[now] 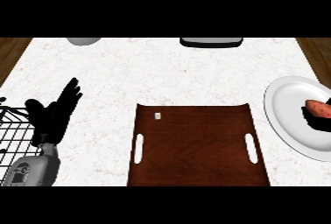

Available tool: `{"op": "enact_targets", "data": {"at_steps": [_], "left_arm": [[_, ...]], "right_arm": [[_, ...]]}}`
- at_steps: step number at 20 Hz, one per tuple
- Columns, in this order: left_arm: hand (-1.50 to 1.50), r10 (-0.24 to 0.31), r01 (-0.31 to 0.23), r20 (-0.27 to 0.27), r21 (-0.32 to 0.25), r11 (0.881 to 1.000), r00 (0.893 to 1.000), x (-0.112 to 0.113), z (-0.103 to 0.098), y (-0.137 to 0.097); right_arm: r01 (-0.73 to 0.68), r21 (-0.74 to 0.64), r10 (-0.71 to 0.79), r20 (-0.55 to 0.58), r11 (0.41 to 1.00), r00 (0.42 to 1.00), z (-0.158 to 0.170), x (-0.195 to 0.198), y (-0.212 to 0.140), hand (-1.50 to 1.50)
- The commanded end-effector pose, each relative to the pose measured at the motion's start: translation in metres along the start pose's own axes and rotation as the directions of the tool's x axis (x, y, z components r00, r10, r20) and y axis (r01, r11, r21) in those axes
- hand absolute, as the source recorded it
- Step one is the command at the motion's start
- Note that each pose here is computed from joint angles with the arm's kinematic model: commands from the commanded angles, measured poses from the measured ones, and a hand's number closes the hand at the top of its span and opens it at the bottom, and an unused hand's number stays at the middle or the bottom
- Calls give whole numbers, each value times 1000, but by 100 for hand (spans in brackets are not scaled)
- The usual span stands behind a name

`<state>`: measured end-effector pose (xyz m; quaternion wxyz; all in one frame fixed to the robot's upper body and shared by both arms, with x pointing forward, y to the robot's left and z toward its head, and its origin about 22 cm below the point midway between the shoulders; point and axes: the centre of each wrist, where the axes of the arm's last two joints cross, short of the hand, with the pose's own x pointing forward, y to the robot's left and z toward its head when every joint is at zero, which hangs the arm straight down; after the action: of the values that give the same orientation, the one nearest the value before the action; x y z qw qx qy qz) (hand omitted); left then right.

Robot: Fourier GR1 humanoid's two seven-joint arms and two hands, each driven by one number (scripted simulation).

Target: Pick the sweet potato from the tray and place it in the plate

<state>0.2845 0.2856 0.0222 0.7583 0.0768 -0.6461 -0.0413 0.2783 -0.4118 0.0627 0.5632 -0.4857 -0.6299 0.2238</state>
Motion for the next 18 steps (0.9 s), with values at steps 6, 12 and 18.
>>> {"op": "enact_targets", "data": {"at_steps": [6, 12, 18], "left_arm": [[0, 4, -4, 0, -5, 1000, 1000, 0, 0, -5], [0, 1, -1, 7, -1, 1000, 1000, -4, 1, -15], [0, 0, 1, -16, 31, 1000, 1000, -7, -4, -3]], "right_arm": [[111, 258, -84, -112, 960, 990, 3, -69, 23, -150], [143, 155, -155, 73, 978, 985, -25, -65, 10, -150], [450, 116, -463, 300, 886, 834, -29, -49, 0, -150]]}}
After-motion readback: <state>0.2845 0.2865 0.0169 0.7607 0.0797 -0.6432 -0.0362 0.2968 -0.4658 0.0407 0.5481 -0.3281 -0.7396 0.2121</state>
